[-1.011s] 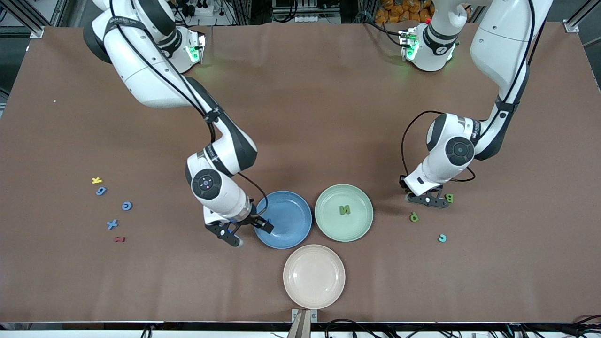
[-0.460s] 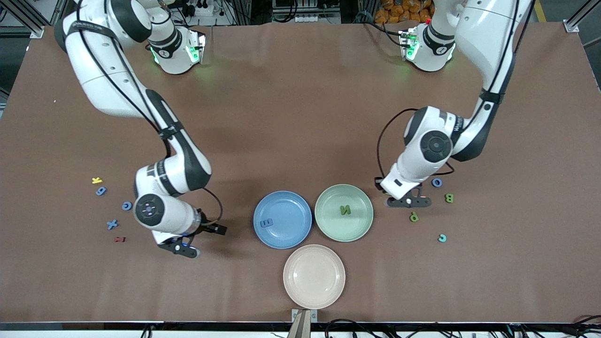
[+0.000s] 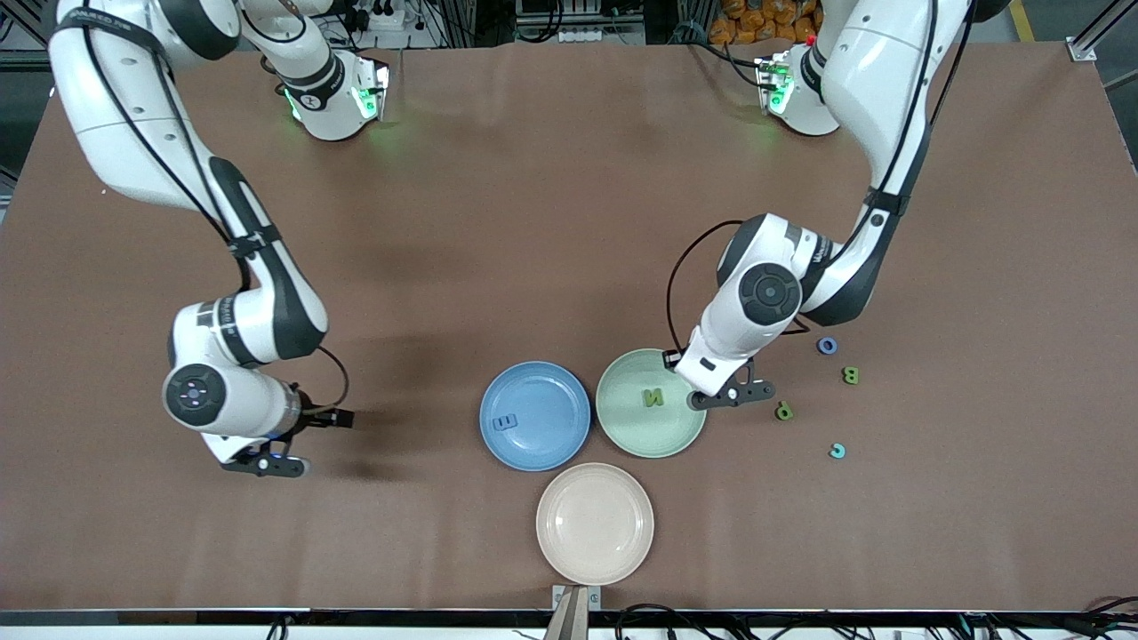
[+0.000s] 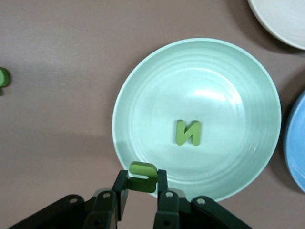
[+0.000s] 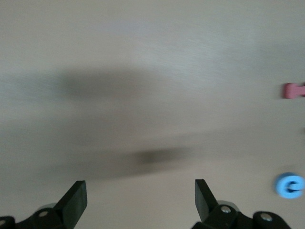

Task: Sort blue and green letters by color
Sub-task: 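Place the green u on the green plate while the right gripper returns to letters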

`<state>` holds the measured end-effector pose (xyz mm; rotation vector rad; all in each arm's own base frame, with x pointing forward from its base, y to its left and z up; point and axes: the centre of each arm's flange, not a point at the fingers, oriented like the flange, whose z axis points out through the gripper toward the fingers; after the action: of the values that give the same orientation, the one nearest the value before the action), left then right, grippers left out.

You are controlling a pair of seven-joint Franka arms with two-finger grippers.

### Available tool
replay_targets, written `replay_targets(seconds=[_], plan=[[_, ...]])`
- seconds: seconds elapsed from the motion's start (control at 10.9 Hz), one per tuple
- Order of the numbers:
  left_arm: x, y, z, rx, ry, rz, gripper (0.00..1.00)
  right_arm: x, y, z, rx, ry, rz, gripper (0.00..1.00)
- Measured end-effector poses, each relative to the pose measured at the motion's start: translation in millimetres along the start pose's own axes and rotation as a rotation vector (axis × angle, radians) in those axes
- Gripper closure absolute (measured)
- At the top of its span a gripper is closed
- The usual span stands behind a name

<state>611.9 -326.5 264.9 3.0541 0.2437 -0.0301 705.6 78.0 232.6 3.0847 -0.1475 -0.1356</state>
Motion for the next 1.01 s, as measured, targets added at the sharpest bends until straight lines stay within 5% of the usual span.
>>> replay_targets(seconds=[0.55, 1.01], plan=[[19.5, 11.7, 12.1, -0.026, 0.006, -0.042, 0.69, -26.4, 108.6, 38.8, 0.008, 0.03, -0.204, 0.0], [33.8, -4.3, 5.5, -0.022, 0.02, -0.009, 0.07, -38.8, 161.9, 58.5, -0.059, 0.064, -0.269, 0.0]])
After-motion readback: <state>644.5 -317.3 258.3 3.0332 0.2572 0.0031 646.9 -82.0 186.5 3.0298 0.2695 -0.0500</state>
